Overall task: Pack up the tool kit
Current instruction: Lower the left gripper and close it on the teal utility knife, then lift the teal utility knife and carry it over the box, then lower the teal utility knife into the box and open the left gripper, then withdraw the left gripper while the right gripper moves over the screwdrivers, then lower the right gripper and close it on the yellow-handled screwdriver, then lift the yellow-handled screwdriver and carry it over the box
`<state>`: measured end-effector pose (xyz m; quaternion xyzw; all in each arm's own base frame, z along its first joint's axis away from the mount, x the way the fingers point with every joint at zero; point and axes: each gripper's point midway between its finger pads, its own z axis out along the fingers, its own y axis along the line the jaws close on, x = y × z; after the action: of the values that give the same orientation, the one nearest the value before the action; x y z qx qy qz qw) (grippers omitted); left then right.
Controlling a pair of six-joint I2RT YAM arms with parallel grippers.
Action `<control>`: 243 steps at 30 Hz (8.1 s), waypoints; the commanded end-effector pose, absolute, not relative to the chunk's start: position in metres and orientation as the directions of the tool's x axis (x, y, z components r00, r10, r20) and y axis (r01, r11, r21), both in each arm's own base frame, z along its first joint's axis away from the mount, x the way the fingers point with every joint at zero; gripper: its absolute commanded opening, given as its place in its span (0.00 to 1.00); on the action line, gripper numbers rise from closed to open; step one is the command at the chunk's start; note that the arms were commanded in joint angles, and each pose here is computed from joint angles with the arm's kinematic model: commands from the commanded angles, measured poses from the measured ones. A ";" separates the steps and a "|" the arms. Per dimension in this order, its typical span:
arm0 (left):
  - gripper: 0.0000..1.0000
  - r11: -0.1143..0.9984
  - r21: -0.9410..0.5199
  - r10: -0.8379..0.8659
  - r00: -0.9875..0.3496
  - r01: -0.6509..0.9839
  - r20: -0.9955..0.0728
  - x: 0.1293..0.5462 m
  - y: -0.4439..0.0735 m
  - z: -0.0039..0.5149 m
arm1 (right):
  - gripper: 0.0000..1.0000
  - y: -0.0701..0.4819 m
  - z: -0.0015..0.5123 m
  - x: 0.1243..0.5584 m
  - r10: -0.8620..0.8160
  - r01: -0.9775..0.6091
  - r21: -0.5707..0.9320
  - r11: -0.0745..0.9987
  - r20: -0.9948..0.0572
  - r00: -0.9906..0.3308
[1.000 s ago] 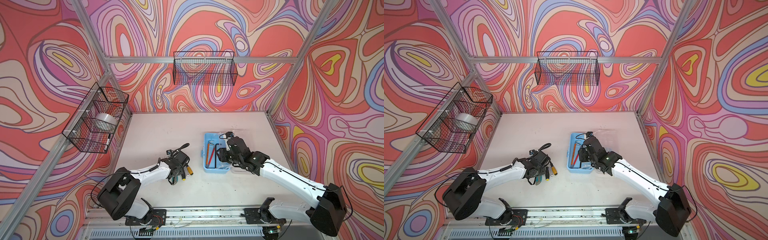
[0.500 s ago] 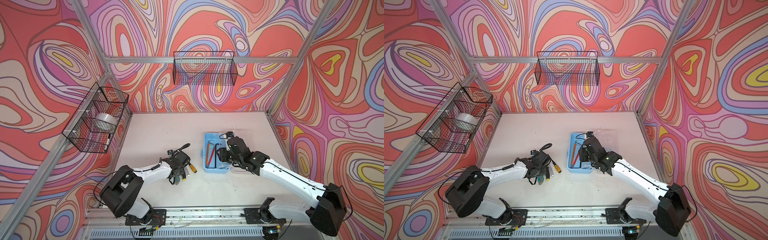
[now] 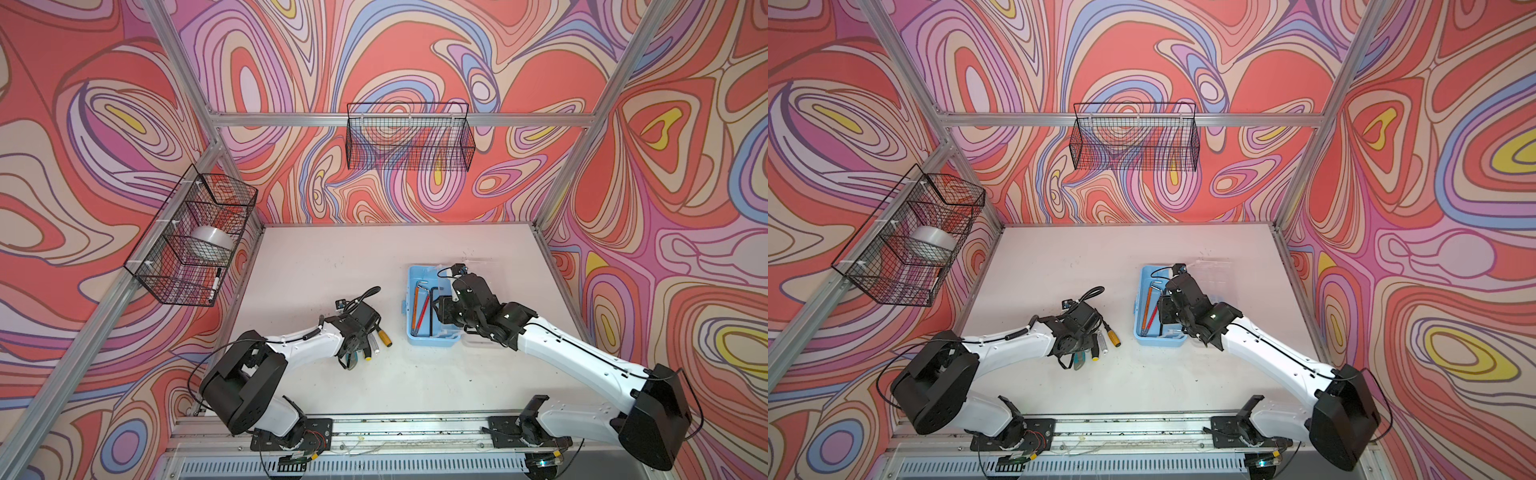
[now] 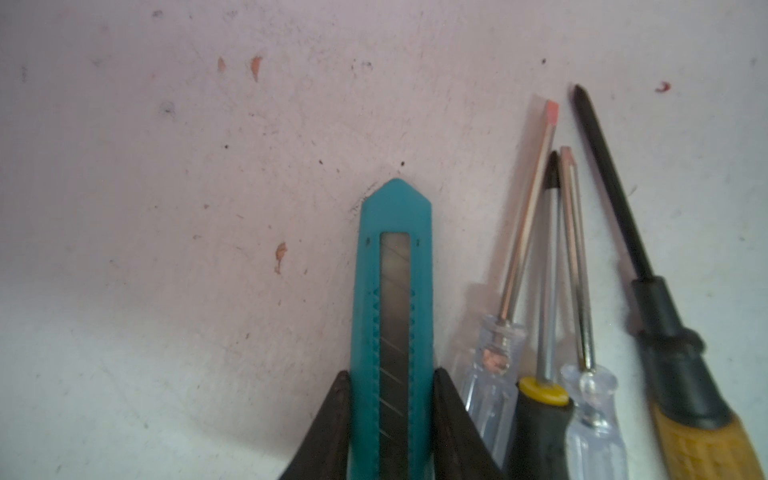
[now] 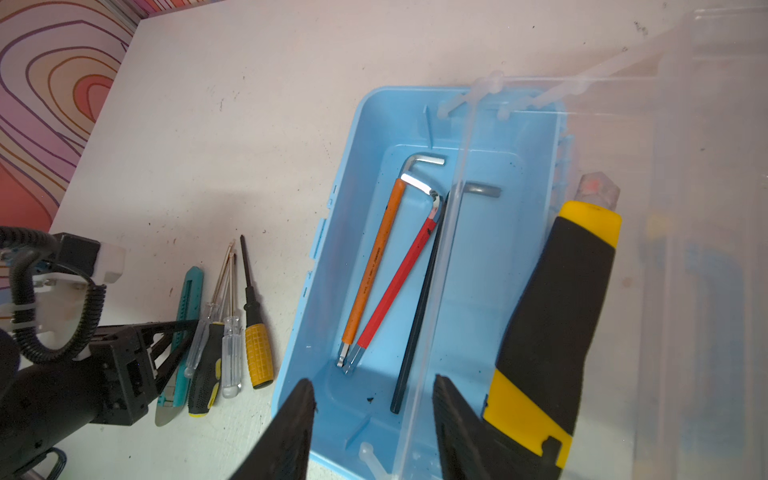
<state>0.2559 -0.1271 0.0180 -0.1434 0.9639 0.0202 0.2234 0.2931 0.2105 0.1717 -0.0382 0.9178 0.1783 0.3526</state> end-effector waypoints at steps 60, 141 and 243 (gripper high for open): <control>0.33 0.846 -0.480 -0.059 -0.853 0.234 -0.519 0.361 -0.448 0.150 | 0.50 0.114 0.255 0.265 0.225 0.003 0.261 0.965 -0.824 -0.521; 0.96 0.866 -0.457 -0.427 -0.773 -0.201 -0.469 0.251 -0.119 0.099 | 0.42 0.378 0.060 0.271 -0.428 -0.503 0.074 0.861 -0.427 -0.796; 0.92 0.881 -0.469 -0.347 -0.768 -0.069 -0.539 0.290 -0.141 0.144 | 0.00 0.097 0.146 0.306 0.016 0.037 -0.032 0.999 -0.506 -0.862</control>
<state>0.2907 -0.1388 0.1515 -0.1172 0.9133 -0.2150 0.3253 0.3051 0.0951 0.1558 0.0069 0.9622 -0.0272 0.2708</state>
